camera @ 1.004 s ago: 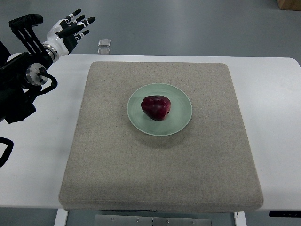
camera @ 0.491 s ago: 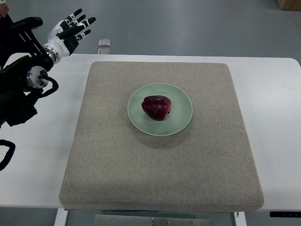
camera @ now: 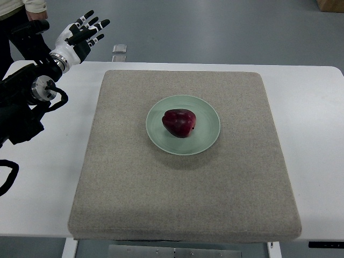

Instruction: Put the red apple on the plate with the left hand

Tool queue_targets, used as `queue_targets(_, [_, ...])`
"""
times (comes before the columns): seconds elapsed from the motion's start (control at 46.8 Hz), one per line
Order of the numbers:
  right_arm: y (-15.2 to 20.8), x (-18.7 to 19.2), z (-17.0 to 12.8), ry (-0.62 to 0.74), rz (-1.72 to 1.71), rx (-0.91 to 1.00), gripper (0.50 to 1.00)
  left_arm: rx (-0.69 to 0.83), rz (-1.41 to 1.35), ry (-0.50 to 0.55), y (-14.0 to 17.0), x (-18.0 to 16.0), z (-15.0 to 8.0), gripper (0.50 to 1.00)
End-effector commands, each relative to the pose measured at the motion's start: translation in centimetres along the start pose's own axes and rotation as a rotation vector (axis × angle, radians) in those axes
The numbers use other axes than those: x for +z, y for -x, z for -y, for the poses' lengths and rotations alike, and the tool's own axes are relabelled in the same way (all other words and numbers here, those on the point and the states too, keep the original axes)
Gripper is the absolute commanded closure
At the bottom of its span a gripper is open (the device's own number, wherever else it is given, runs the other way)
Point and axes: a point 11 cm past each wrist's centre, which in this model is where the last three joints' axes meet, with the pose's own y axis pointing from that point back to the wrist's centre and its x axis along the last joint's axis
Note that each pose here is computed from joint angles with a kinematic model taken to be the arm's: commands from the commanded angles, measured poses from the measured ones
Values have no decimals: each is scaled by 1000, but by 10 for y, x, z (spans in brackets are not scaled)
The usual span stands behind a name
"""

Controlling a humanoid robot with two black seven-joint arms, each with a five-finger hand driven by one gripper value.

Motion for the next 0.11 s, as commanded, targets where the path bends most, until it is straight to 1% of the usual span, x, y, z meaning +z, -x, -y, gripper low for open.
queue_targets(0.0, [4,0,0,3,-5,-9,536,0,-1,0,0,0,0,508])
queue_targets(0.085, [5,2,0,5,-4,-15,536,-3,-5,1,2,0,1,508])
